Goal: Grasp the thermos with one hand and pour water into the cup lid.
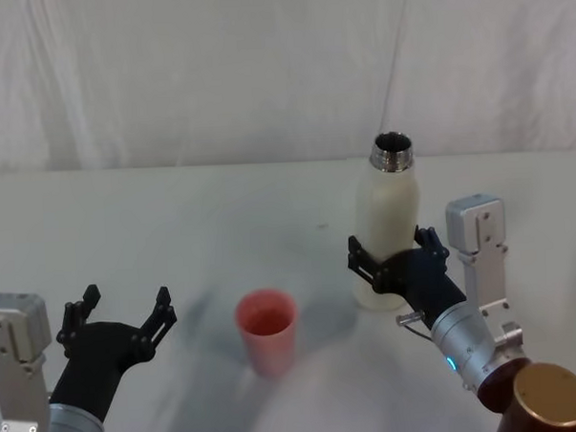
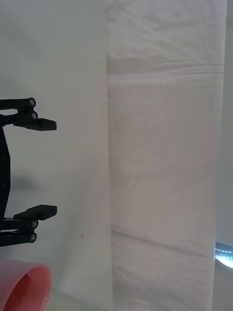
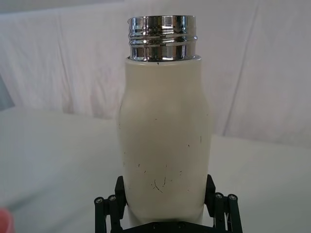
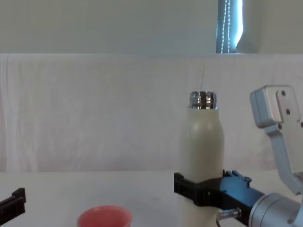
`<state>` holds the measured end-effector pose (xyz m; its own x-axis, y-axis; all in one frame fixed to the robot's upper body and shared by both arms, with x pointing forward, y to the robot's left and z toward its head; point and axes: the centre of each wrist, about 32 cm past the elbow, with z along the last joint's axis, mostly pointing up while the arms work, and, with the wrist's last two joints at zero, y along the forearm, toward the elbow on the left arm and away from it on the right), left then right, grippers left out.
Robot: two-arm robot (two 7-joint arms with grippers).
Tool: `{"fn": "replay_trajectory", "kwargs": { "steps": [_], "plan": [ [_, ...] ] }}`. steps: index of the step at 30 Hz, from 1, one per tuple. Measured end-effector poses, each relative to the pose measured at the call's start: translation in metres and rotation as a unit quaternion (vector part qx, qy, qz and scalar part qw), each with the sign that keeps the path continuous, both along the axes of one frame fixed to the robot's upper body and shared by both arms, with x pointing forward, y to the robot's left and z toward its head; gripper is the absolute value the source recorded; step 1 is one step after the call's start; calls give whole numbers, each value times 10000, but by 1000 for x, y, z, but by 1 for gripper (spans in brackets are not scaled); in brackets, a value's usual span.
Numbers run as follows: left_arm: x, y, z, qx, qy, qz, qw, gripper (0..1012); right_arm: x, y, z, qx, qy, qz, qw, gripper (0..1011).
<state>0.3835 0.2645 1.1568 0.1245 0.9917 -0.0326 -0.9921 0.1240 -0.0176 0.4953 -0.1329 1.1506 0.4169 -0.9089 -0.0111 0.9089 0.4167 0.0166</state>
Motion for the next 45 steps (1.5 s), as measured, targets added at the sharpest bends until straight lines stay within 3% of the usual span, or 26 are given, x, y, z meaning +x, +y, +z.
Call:
{"fn": "replay_trajectory", "kwargs": {
  "steps": [10,45],
  "plan": [
    [0,0,0,0,0,0,10000,1001,-13,1,14,-9,-220,44,9997,950],
    [0,0,0,0,0,0,10000,1001,-11,0,12,10,-200,28,9998,950]
  ]
}}
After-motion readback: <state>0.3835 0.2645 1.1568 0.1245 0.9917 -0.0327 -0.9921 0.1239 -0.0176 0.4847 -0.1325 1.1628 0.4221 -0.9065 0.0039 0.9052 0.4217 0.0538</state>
